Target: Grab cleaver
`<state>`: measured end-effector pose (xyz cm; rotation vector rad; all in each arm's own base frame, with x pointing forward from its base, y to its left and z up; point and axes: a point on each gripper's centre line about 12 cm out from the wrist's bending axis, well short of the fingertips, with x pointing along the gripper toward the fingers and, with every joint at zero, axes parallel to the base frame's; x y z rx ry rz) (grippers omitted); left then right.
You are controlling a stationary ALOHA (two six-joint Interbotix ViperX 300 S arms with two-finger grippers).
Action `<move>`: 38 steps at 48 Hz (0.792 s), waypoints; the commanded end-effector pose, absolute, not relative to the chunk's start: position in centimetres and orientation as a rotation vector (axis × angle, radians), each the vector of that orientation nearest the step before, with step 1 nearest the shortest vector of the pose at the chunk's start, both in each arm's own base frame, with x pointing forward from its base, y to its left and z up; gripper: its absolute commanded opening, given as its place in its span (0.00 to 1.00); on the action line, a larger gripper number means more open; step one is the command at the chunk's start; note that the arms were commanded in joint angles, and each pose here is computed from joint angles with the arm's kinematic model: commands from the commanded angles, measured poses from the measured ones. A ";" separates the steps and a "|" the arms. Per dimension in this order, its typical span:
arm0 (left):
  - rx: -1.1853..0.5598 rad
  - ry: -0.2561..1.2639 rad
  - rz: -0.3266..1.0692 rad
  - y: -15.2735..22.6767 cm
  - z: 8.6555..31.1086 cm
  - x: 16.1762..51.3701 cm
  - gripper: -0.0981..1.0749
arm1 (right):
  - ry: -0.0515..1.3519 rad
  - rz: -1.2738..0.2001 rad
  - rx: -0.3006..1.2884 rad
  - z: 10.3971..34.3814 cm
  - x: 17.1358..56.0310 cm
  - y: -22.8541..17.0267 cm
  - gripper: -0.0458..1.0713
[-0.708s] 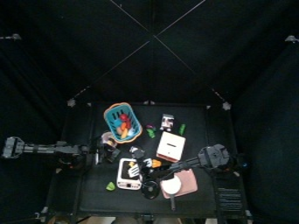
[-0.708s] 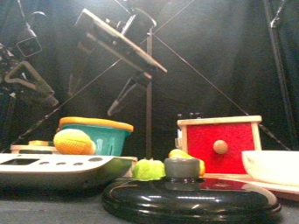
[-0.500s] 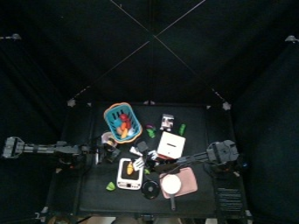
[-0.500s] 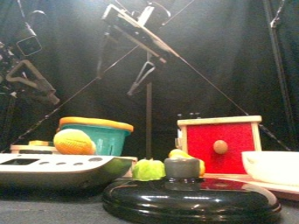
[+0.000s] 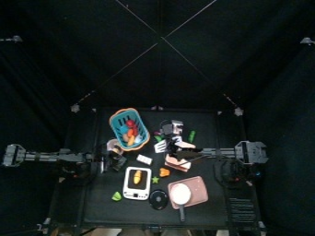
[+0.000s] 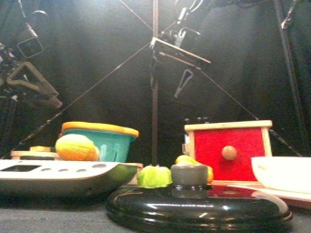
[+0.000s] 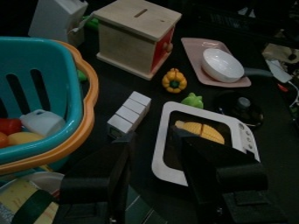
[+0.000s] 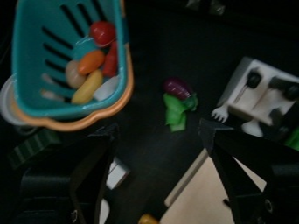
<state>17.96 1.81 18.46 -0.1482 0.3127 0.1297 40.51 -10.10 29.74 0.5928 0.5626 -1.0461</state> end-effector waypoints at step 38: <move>-0.147 0.294 0.128 1.8 18.9 18.2 0.75 | 0.603 -1.306 0.569 26.8 37.7 -17.8 0.95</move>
